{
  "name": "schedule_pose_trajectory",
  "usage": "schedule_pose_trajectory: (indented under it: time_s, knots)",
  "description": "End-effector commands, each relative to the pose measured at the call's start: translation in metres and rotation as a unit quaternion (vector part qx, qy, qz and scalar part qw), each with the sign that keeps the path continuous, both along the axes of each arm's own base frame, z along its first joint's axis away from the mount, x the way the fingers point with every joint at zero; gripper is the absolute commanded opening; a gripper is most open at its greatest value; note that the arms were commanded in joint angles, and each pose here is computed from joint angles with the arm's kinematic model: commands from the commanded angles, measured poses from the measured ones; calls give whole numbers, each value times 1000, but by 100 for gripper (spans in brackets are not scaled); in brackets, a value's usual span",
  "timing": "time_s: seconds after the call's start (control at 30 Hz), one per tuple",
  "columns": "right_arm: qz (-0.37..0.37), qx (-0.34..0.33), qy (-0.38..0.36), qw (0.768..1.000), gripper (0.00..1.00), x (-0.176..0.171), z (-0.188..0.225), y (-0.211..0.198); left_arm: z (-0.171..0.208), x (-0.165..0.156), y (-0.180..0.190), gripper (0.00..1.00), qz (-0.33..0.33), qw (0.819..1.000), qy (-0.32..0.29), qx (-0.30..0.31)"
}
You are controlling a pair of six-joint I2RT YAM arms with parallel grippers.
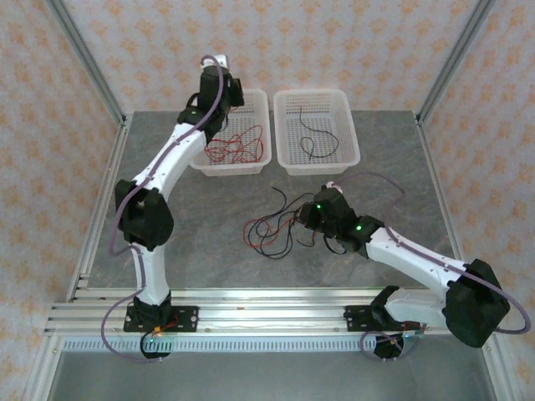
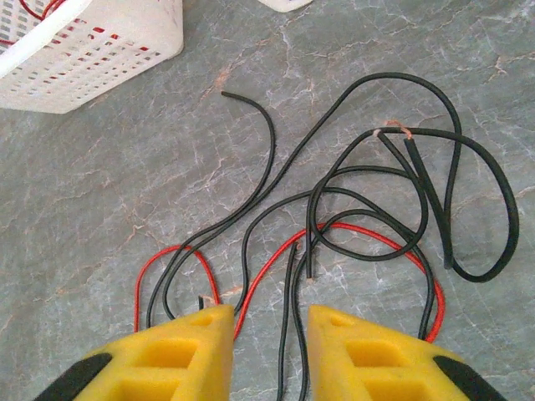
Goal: Untangle the cables
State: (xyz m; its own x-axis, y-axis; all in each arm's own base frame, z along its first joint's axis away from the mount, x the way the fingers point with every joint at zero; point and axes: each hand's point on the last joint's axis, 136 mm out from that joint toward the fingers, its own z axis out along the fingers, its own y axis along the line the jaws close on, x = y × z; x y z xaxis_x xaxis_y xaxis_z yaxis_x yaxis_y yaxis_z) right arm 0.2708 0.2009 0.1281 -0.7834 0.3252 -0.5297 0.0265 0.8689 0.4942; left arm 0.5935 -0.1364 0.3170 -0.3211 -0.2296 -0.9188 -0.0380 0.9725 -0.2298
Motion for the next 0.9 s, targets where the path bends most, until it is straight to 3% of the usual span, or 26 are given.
schedule_pose_trajectory:
  time_s: [0.0,0.2,0.43,0.5,0.6,0.7,0.8,0.87]
  knots:
    - [3,-8,-2,1000,29,3,4,2,-35,17,-2,0,2,1000,17,-6]
    - [3,-8,1,1000,29,0,2,0,-107,34,4,0,24,997,79,-5]
    - [0,-10,5,1000,29,-4,-2,-4,-153,47,16,0,45,992,116,-24]
    - [-1,-8,5,1000,29,-4,-2,-5,-166,51,15,10,40,990,131,-32]
    - [-2,-8,6,1000,30,-6,-2,-6,-174,54,7,38,19,988,147,-41]
    - [-5,-10,7,1000,34,-6,-2,-7,-167,51,-5,57,-11,987,153,-53]
    - [-7,-17,9,1000,35,-5,-3,-8,-147,45,-8,71,-26,987,147,-55]
    - [-8,-23,12,1000,36,-4,-4,-9,-128,39,-8,75,-32,988,139,-51]
